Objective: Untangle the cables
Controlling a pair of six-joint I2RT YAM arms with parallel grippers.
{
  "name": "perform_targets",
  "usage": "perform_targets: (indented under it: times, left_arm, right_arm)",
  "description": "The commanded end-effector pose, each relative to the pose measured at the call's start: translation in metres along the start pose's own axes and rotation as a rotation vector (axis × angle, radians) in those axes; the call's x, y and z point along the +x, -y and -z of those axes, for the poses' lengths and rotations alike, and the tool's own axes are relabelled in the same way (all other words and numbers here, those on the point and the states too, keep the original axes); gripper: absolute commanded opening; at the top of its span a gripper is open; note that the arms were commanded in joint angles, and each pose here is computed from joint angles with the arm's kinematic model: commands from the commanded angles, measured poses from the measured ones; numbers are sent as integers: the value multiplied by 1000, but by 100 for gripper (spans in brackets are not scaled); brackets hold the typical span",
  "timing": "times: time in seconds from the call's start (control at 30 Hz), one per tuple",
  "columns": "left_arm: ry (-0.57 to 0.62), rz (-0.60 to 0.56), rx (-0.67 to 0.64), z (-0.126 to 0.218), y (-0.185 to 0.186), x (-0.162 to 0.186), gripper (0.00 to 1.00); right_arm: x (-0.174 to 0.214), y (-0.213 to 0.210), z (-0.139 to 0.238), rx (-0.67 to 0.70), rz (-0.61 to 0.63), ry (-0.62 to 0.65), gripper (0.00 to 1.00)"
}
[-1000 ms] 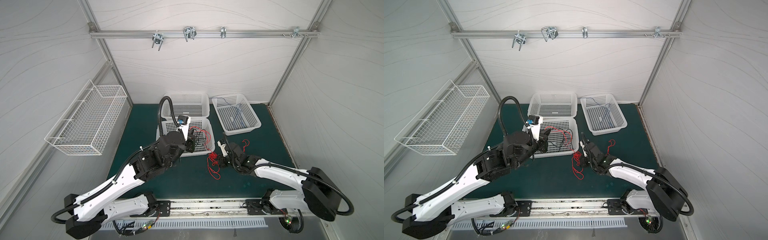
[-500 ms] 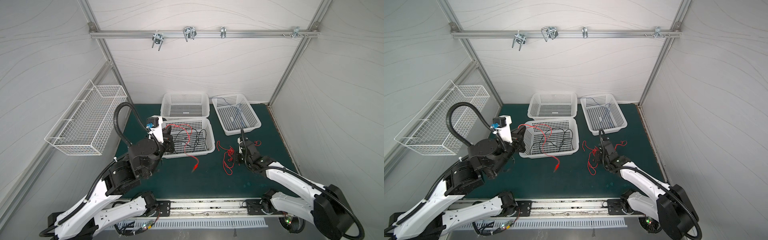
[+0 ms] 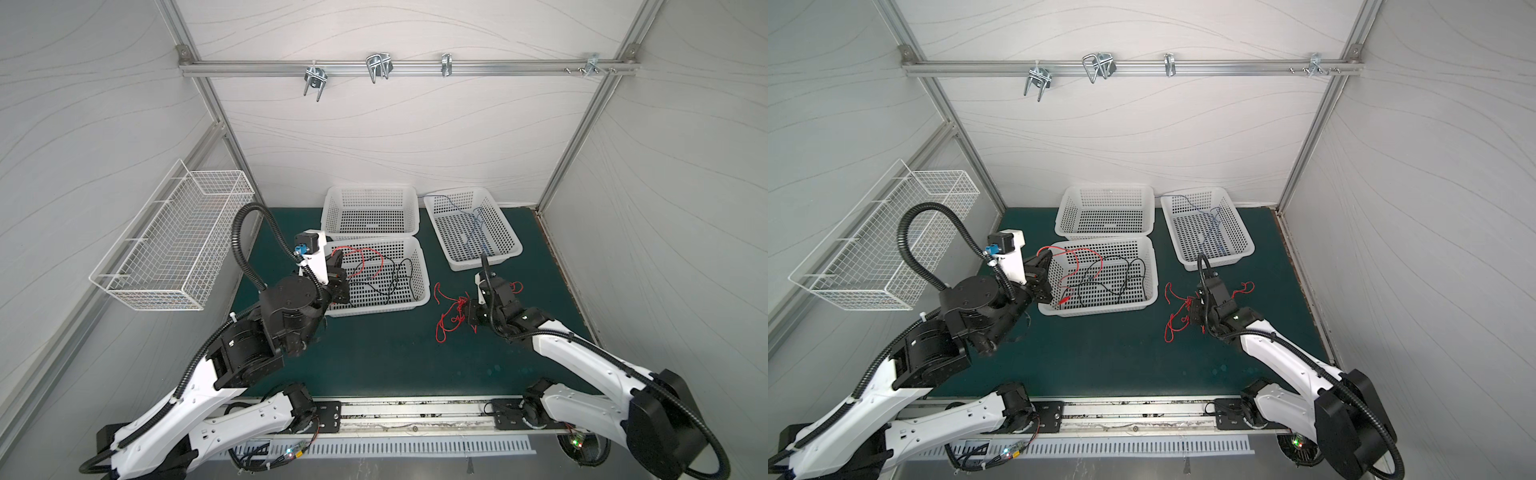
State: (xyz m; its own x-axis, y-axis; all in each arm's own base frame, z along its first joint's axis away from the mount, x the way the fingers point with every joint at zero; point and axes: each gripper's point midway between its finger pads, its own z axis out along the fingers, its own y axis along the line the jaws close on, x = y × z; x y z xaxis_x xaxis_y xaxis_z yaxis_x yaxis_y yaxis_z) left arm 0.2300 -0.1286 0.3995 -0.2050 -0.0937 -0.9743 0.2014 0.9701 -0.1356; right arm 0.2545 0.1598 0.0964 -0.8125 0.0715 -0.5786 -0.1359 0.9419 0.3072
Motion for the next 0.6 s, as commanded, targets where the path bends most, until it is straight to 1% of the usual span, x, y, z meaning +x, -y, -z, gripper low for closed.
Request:
perform_targets:
  times: [0.0, 0.13, 0.27, 0.43, 0.57]
  left_arm:
    - [45, 43, 14, 0, 6, -25, 0]
    - [18, 58, 15, -16, 12, -27, 0]
    - [-41, 102, 30, -41, 17, -26, 0]
    - [-81, 134, 39, -75, 25, -32, 0]
    - [-95, 176, 72, -106, 32, -40, 0]
  right_arm:
    - [-13, -9, 8, -24, -1, 20, 44]
    - [-23, -14, 13, -34, 30, 42, 48]
    - [-27, -15, 16, -27, 63, 49, 53]
    - [-31, -19, 20, -43, 109, 52, 56]
    - [-33, -26, 20, -77, 136, 55, 58]
